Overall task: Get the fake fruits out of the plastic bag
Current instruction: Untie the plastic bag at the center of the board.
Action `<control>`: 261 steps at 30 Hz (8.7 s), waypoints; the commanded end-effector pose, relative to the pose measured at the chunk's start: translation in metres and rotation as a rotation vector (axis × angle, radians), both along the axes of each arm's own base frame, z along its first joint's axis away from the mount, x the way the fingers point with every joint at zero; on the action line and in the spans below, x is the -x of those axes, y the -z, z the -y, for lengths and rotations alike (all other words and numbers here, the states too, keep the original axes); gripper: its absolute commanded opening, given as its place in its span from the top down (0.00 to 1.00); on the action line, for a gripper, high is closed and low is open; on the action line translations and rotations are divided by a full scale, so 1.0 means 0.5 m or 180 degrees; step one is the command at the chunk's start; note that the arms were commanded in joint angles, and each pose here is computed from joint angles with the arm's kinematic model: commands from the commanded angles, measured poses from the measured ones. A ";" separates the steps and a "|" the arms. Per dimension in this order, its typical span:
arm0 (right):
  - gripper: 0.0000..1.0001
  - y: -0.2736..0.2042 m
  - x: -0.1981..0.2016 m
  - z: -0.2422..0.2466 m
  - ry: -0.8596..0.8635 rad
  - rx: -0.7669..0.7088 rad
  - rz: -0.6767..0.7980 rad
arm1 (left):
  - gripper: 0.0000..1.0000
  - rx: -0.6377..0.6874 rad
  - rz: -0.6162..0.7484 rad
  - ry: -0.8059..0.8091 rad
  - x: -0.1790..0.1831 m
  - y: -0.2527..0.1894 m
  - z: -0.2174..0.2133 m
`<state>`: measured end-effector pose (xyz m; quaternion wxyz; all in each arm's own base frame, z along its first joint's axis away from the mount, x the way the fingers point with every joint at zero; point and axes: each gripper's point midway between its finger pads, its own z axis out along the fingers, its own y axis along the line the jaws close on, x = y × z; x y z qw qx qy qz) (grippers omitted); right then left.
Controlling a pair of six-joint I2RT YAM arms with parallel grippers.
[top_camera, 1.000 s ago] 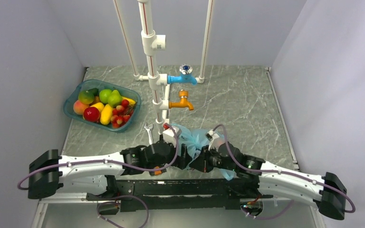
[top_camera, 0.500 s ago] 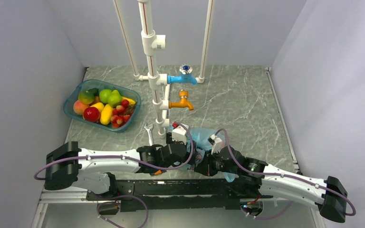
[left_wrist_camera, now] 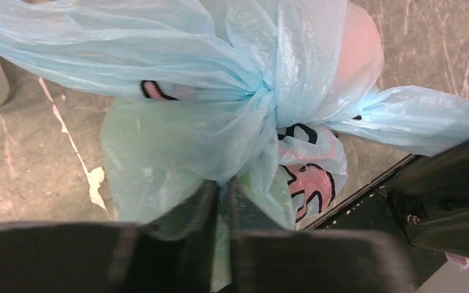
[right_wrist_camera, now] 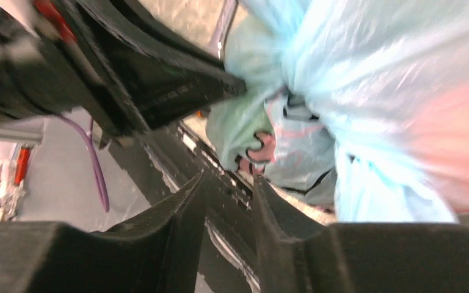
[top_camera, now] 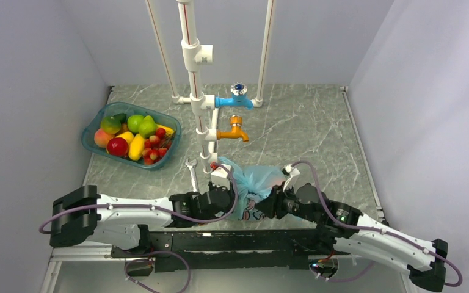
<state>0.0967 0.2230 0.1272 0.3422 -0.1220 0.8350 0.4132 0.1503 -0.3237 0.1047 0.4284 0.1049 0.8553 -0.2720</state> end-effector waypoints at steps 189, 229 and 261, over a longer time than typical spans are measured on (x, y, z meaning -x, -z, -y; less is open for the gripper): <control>1.00 -0.130 -0.206 0.192 0.2303 0.0999 0.0549 | 1.00 0.1048 -0.0341 -0.0425 0.060 -0.070 -0.114; 1.00 -0.168 -0.176 0.084 0.0971 0.0860 0.0832 | 0.51 -0.0288 0.0082 0.0392 -0.015 -0.156 0.055; 0.31 -0.219 -0.073 0.030 0.0230 0.0271 0.0377 | 1.00 0.0868 0.0217 0.0000 0.011 -0.199 -0.059</control>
